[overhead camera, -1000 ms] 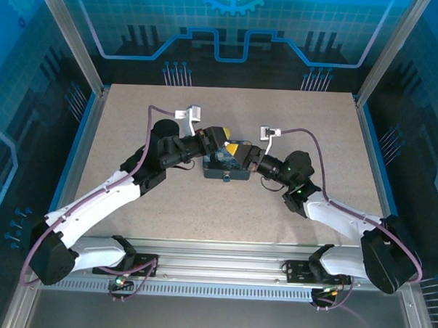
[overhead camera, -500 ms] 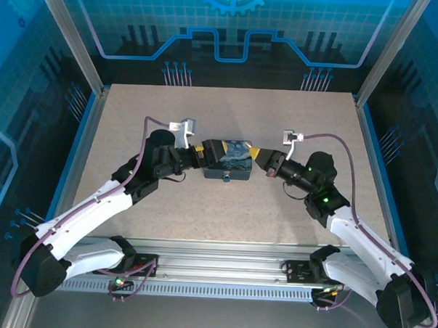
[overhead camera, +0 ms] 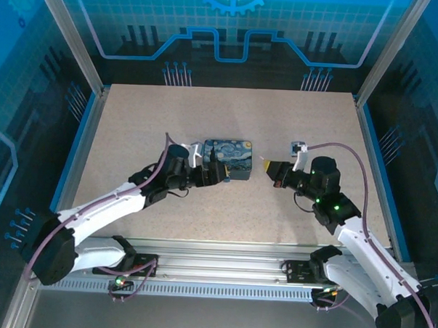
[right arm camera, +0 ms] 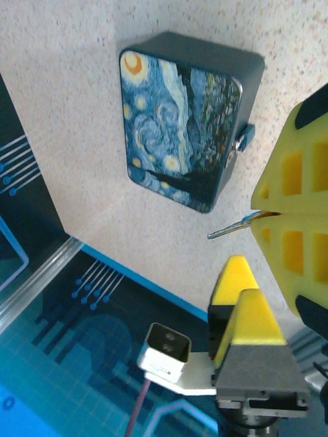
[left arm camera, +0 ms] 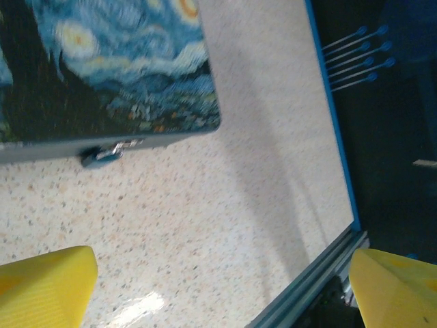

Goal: Unlock the padlock with the key

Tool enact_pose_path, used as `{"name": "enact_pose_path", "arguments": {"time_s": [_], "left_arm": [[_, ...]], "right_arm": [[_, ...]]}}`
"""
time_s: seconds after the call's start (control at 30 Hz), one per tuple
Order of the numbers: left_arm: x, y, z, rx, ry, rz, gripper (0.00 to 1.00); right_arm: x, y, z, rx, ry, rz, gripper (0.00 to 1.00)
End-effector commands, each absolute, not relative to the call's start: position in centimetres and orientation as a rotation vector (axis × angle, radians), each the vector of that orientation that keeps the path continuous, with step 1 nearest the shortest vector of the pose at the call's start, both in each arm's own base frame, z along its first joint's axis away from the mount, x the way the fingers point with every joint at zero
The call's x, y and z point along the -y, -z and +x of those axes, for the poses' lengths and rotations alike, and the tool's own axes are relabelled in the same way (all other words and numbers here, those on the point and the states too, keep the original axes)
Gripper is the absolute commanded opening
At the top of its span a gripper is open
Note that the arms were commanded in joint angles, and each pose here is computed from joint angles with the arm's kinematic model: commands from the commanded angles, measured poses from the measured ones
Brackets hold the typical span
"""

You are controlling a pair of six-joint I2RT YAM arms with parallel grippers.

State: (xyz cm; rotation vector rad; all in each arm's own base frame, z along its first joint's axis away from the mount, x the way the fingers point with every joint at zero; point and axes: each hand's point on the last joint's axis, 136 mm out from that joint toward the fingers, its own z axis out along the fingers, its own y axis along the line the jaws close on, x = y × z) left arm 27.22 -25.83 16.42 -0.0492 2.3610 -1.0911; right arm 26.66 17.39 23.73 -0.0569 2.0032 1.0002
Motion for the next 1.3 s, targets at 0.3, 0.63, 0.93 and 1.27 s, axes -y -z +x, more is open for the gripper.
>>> {"name": "enact_pose_path", "arguments": {"time_s": [0.3,0.63,0.93,1.27], "left_arm": [[28.5,-10.4,27.9,-2.372,0.973,0.076,0.99],[29.9,-9.5,30.3,-2.162,0.907,0.175,0.99],[30.8,-7.8,32.0,-2.109,0.797,0.238,0.99],[32.3,-6.0,33.2,-2.067,0.767,0.278,0.99]], "right_arm": [[-16.2,-20.9,34.6,-2.136,-0.707,-0.067,0.0],[-17.5,-19.5,43.9,-2.216,-0.646,-0.072,0.0],[-19.4,-15.5,49.1,-2.334,-0.645,-0.079,0.0],[-21.6,-9.9,50.3,-2.477,-0.663,-0.119,0.0]]}}
